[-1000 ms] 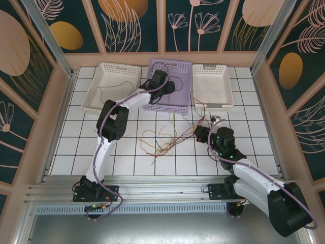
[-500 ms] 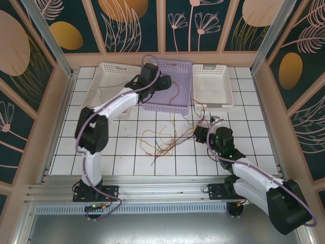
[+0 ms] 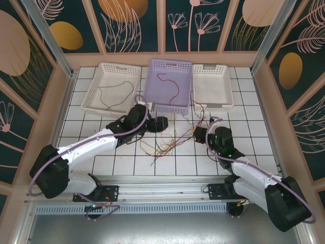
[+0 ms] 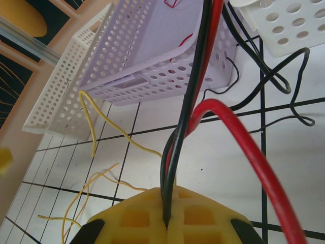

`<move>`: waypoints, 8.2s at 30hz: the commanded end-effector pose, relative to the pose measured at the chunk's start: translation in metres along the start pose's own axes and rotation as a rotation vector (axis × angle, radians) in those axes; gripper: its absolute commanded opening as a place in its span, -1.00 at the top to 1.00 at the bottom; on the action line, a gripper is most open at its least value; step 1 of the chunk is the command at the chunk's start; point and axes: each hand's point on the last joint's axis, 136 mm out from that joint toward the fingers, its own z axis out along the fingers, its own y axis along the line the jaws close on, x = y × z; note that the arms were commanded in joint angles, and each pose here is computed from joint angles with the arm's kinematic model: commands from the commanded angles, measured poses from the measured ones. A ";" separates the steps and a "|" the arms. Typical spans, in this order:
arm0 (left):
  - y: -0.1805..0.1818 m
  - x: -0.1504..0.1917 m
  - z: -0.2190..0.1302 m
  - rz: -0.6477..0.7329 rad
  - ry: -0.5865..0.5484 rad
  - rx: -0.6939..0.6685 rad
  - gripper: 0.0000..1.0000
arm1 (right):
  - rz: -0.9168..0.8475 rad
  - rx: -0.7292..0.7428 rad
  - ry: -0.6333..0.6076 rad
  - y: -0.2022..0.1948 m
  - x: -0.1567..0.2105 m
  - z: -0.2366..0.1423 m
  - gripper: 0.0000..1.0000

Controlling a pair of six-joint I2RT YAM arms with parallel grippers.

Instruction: Untangle the cables

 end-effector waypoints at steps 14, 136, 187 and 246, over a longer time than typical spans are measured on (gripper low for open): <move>0.003 0.061 0.024 -0.038 0.104 -0.029 -0.55 | -0.036 -0.032 -0.060 0.010 -0.014 -0.001 1.00; -0.053 -0.123 -0.203 -0.032 -0.636 0.019 1.00 | -0.129 -0.262 0.081 0.055 0.010 0.013 -0.11; -0.075 -0.084 -0.159 -0.157 -0.482 0.278 0.40 | -0.441 -0.613 -0.007 0.208 0.017 0.010 1.00; 0.054 0.075 -0.089 -0.306 -0.258 0.193 -0.57 | -0.566 -0.231 -0.634 0.349 -0.362 -0.162 1.00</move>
